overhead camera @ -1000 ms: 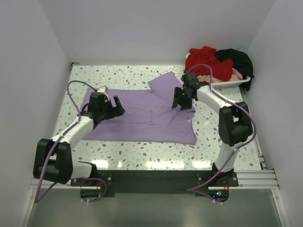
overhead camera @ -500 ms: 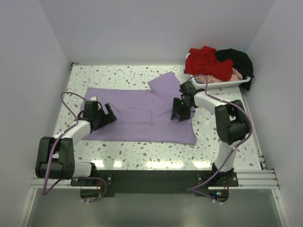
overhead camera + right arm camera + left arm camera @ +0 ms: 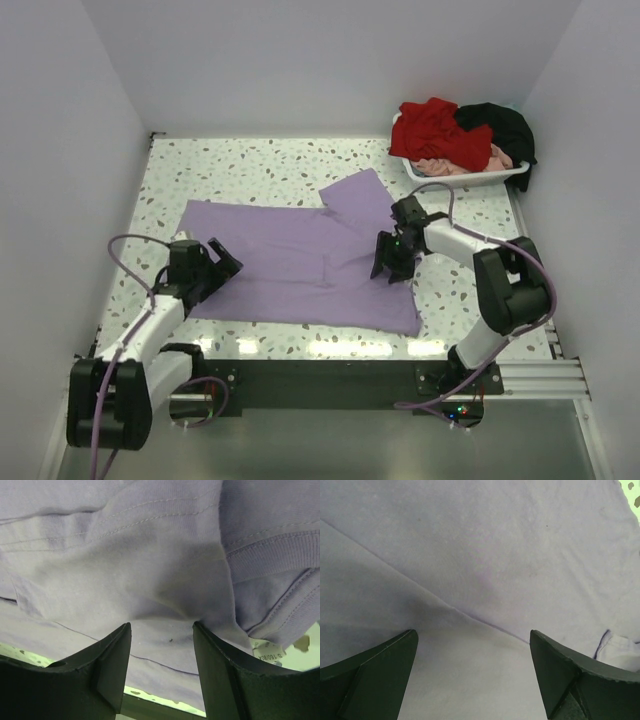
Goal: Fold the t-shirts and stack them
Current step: Fold the tshirt
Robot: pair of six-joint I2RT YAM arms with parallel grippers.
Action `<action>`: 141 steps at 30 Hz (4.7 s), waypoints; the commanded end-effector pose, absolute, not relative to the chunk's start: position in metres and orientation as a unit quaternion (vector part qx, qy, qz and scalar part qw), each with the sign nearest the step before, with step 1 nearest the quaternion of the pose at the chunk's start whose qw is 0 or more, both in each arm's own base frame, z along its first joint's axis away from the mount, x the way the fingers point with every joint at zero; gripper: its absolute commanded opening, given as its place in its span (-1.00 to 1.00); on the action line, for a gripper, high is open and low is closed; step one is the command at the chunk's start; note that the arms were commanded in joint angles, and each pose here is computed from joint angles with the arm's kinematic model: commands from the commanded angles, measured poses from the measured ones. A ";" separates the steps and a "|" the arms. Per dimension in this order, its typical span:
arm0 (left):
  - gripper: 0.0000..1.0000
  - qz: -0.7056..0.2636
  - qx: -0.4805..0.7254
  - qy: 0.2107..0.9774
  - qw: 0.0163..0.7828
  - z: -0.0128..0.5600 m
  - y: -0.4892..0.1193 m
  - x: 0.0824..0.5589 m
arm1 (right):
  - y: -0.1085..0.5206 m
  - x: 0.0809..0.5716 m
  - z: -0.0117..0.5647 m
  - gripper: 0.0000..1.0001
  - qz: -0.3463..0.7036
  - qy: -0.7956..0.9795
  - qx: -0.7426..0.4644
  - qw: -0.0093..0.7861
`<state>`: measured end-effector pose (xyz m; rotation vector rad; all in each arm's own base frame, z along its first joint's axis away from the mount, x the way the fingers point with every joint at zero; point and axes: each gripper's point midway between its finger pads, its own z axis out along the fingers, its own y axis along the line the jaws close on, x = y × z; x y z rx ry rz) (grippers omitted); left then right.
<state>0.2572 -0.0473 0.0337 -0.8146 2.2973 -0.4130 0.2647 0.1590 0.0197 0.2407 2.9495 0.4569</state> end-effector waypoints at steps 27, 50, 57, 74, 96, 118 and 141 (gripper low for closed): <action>1.00 -0.123 -0.237 0.849 0.456 0.166 -0.037 0.339 | 0.161 0.377 0.160 0.19 0.101 0.963 0.046 0.247; 1.00 -0.082 -0.215 0.873 0.430 0.142 -0.011 0.426 | 0.155 0.570 0.087 0.13 0.021 0.932 0.063 0.355; 1.00 -0.079 -0.219 0.878 0.418 0.132 -0.011 0.430 | 0.141 0.578 0.063 0.13 0.006 0.935 0.070 0.349; 1.00 -0.057 -0.226 0.887 0.398 0.114 0.007 0.445 | 0.131 0.584 0.029 0.08 0.014 0.942 0.083 0.325; 0.28 0.053 -0.226 0.899 0.370 0.083 0.067 0.486 | 0.115 0.566 0.025 -1.00 0.015 0.951 0.087 0.298; -0.06 0.090 -0.254 0.916 0.299 0.030 0.081 0.468 | 0.111 0.559 0.029 -1.00 0.016 0.953 0.088 0.289; -0.97 0.067 -0.231 0.925 0.295 0.021 0.075 0.486 | 0.111 0.563 0.081 -1.00 0.031 0.940 0.108 0.323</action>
